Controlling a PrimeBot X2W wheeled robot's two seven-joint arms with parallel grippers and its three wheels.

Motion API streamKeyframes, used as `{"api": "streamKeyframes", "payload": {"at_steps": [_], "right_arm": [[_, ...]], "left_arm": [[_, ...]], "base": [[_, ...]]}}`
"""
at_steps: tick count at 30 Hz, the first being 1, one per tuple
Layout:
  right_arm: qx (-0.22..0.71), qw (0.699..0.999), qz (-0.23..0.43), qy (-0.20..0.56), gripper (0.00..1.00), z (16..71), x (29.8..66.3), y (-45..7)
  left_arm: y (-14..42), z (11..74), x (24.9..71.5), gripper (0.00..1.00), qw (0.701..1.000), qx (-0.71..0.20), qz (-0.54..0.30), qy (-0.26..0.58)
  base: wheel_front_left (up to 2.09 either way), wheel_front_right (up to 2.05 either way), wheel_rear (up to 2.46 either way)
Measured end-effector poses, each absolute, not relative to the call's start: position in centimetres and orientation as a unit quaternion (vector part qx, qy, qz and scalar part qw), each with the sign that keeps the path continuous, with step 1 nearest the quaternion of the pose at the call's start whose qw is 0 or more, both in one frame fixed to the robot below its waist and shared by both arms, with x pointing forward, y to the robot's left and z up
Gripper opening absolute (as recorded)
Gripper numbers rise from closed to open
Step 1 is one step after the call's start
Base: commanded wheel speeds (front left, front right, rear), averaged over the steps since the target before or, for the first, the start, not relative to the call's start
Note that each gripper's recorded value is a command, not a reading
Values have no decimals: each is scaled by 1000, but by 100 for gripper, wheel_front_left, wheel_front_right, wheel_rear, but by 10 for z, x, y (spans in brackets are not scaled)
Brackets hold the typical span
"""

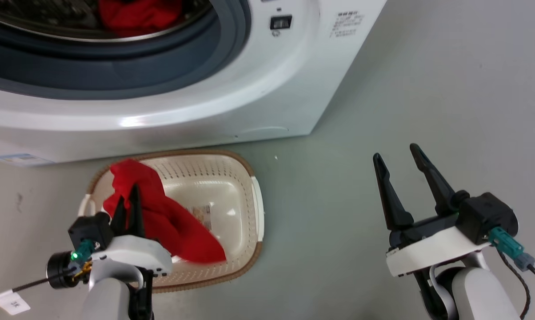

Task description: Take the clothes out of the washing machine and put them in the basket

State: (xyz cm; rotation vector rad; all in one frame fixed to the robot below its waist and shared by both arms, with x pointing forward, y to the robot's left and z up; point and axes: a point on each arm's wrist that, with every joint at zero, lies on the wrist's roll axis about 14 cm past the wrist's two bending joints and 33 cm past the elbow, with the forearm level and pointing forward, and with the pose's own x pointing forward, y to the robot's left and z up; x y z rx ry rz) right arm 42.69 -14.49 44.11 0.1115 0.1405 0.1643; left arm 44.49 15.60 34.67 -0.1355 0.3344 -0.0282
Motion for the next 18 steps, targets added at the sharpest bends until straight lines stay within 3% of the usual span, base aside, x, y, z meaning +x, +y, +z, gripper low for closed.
{"api": "streamKeyframes", "payload": {"at_steps": [6, 18], "right_arm": [[60, 991, 72, 100, 100, 408, 439, -151], [63, 984, 50, 159, 100, 349, 441, -166]], "left_arm": [[152, 291, 464, 0, 973, -55, -19, 223], [150, 167, 448, 0, 926, -33, -19, 375]], "base": [[0, 0, 0], [0, 0, 0]]}}
